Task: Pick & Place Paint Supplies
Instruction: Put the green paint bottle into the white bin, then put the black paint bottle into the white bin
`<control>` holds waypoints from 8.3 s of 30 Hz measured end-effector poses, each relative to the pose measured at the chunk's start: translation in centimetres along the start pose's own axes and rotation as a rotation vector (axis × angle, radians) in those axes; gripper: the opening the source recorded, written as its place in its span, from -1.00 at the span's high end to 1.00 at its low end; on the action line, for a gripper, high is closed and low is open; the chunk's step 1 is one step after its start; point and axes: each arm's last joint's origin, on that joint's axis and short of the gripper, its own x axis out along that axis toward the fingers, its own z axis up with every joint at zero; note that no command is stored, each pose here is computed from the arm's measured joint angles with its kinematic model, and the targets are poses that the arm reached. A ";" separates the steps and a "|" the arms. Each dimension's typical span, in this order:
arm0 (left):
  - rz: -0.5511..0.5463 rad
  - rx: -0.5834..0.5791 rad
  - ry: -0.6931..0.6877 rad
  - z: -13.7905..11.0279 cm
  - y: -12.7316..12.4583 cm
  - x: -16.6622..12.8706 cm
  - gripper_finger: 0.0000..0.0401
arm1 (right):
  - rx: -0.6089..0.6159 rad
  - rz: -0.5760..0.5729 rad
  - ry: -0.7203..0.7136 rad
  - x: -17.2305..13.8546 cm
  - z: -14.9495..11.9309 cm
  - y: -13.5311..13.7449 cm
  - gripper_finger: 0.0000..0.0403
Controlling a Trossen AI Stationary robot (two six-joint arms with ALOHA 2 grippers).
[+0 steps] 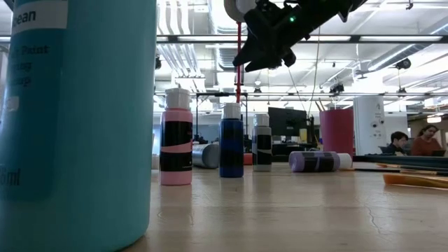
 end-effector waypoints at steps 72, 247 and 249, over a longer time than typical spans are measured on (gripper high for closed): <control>-0.944 -0.313 -0.017 5.6 2.0 -12.4 -0.56 | 0.016 0.007 0.024 0.0 -0.1 0.0 -0.32; -1.177 1.857 0.375 -7.1 -25.2 -6.1 -0.24 | 0.033 -0.026 0.559 -0.1 -2.4 -4.1 -0.31; -1.154 1.838 0.376 -6.8 -25.1 -6.2 -0.14 | 0.039 -0.028 0.560 -0.1 -2.5 -4.1 -0.33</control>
